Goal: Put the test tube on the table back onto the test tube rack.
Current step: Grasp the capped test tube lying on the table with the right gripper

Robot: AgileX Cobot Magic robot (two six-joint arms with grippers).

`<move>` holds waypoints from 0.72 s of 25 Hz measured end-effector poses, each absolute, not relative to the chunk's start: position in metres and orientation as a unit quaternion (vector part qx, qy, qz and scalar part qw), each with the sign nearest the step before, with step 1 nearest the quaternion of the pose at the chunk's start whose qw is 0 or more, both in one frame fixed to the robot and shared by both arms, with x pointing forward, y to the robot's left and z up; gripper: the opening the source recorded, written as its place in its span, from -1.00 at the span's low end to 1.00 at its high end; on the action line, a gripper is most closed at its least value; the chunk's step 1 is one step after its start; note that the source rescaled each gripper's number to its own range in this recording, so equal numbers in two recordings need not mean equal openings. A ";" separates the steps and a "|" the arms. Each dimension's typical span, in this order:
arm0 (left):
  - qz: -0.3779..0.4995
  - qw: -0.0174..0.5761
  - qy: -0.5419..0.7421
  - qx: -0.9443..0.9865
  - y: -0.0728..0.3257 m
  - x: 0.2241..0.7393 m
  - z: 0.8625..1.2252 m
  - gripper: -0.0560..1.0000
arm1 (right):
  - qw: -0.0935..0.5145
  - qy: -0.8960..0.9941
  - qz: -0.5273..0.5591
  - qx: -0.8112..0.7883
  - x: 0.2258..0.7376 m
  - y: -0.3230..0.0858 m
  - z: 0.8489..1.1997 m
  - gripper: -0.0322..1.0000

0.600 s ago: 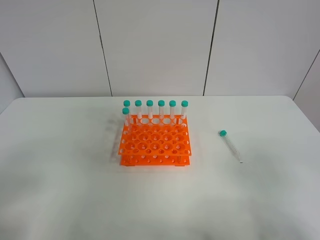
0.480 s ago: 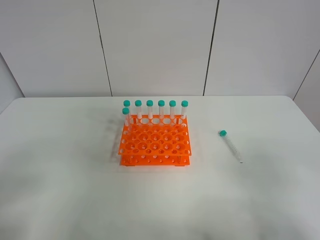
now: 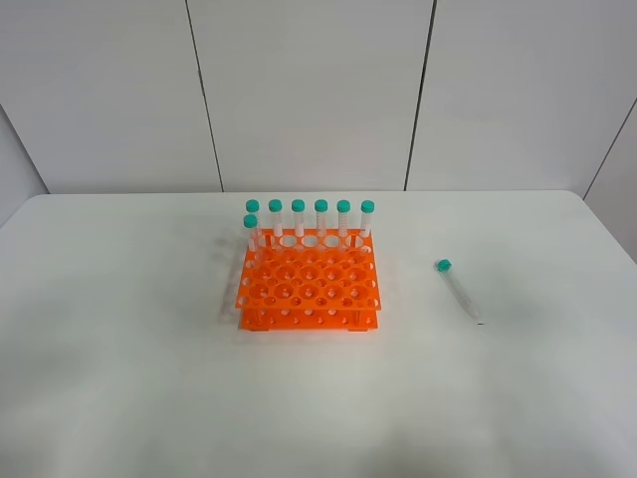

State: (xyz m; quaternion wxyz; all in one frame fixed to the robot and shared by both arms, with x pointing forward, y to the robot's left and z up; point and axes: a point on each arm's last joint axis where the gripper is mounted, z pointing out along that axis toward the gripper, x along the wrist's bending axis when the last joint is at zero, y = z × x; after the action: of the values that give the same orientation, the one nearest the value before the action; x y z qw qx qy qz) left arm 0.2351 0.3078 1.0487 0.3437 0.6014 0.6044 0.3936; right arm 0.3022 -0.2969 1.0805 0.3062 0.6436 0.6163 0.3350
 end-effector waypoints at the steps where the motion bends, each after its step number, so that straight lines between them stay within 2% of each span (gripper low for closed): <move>1: 0.394 0.344 0.604 0.601 0.308 0.235 1.049 1.00 | 0.298 0.620 0.326 0.648 0.314 -0.297 1.084 1.00; 8: 0.394 0.344 0.604 0.601 0.308 0.235 1.049 1.00 | 0.196 0.659 0.221 0.691 0.418 -0.296 1.074 1.00; 14: 0.394 0.344 0.604 0.601 0.308 0.235 1.049 1.00 | 0.123 0.705 0.132 0.686 0.505 -0.295 1.039 1.00; 18: 0.394 0.344 0.604 0.601 0.308 0.235 1.049 1.00 | 0.101 0.730 0.106 0.668 0.555 -0.294 1.022 1.00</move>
State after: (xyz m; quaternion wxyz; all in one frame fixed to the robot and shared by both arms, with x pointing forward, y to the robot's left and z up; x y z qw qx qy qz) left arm 0.2351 0.3078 1.0487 0.3437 0.6014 0.6044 0.3936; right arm 0.5549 -0.2939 1.0218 0.1005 0.6678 0.7299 0.1055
